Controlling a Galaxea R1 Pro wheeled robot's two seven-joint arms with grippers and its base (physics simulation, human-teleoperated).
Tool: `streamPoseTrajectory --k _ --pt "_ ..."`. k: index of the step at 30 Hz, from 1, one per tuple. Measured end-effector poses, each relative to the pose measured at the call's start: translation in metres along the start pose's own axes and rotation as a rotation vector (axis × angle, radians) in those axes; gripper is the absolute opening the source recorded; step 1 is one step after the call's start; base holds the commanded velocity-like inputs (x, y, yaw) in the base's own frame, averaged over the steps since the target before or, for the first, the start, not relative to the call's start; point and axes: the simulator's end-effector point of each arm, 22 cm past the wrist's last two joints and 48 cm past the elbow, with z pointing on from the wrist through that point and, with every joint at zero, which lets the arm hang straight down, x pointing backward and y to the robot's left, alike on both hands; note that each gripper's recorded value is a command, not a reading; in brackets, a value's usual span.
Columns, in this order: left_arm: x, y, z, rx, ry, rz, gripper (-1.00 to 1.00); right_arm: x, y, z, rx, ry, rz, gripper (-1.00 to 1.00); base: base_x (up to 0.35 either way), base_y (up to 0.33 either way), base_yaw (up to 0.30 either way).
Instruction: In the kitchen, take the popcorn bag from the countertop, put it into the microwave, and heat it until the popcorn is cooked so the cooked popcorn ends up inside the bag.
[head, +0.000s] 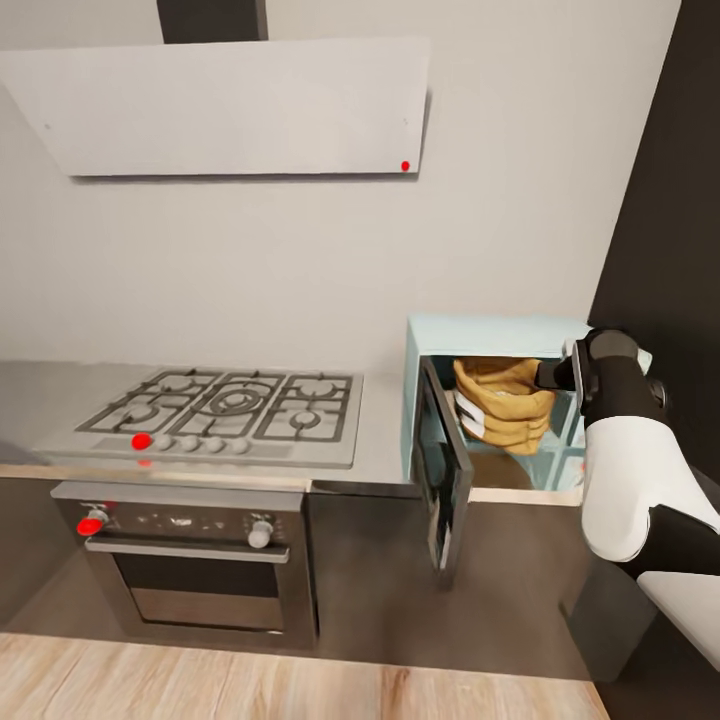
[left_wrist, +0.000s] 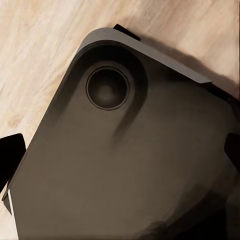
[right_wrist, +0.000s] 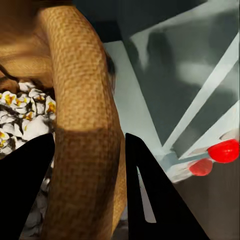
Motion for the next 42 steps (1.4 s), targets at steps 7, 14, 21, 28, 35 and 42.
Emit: streamPoseTrajectory --k 7,14,21,28,35,42 --pt "-0.001 0.0 0.0 0.0 -0.002 0.0 1.0 0.0 0.001 0.001 -0.003 0.002 0.002 -1.0 0.089 0.0 0.0" --pt "0.0 0.0 0.0 0.0 0.0 0.0 1.0 0.001 0.002 0.001 -0.01 0.002 0.006 -1.0 0.222 0.0 0.0" --pt "0.0 0.0 0.0 0.0 -0.002 0.0 1.0 0.003 0.002 0.0 -0.018 -0.009 0.018 -1.0 0.108 0.0 0.0" --pt "0.0 0.0 0.0 0.0 -0.002 0.0 1.0 0.003 -0.002 0.0 -0.006 -0.01 0.012 1.0 0.001 0.0 0.0" --pt "-0.001 -0.001 0.0 0.001 -0.004 -0.001 1.0 -0.009 -0.003 -0.004 0.002 -0.026 0.007 1.0 -0.137 0.0 0.0" --pt "0.0 -0.002 0.0 0.002 -0.004 -0.001 1.0 -0.061 -0.025 -0.049 0.021 -0.194 0.06 1.0 -0.34 0.0 0.0"
